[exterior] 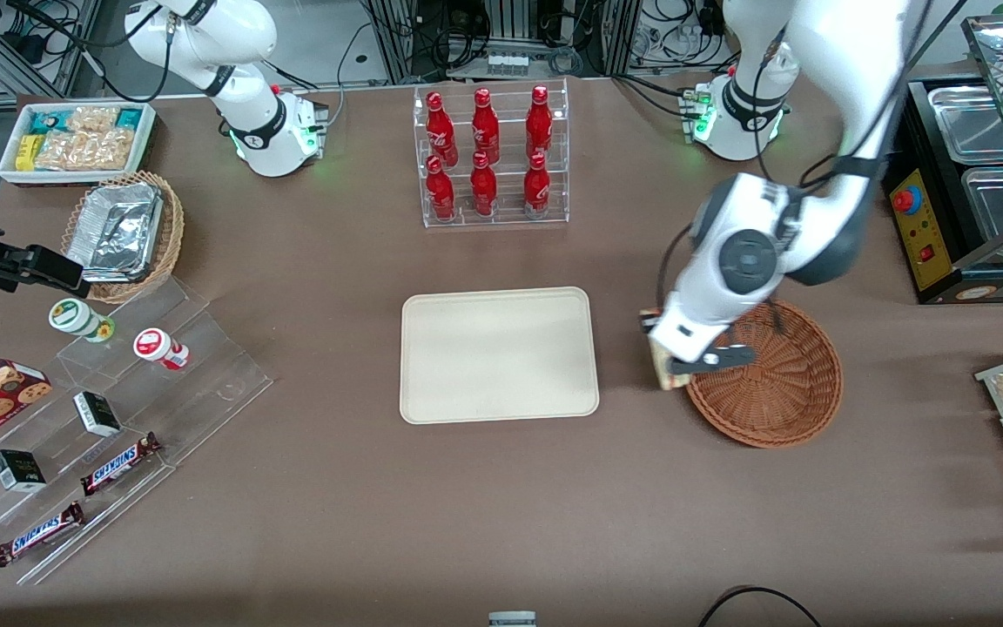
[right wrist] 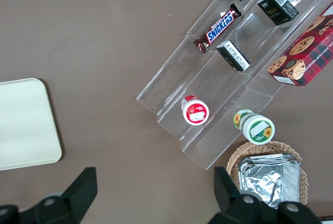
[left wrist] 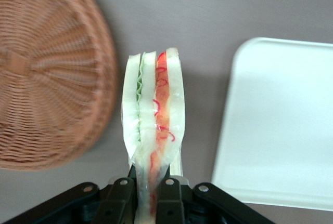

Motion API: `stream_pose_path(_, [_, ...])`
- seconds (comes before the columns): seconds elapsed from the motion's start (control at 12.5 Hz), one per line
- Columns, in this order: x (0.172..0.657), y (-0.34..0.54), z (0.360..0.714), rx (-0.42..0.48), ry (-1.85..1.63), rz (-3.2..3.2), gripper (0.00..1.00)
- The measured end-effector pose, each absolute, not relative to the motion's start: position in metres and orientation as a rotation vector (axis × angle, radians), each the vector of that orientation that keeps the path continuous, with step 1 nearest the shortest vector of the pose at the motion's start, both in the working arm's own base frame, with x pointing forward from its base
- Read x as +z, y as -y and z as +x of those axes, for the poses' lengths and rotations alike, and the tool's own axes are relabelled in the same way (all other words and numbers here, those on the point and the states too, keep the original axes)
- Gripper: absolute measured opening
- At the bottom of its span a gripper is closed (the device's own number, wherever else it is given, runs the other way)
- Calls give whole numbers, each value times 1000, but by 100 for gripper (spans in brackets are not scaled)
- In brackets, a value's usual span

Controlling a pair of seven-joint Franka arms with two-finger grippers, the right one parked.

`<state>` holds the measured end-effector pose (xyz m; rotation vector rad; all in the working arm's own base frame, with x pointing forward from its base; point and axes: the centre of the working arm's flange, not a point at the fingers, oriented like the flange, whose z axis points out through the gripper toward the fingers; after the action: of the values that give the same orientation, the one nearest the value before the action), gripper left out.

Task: Place sandwich from basket to tray
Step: 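Lift the sandwich and carry it over the cream tray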

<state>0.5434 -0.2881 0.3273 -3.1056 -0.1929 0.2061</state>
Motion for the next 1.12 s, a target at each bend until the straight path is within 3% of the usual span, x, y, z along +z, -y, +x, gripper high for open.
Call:
stream_pose_path(0.48, [293,416,538,191,135,-3134,15])
stream_pose_path(1.12, [255,514,511,191,175,-3151,15])
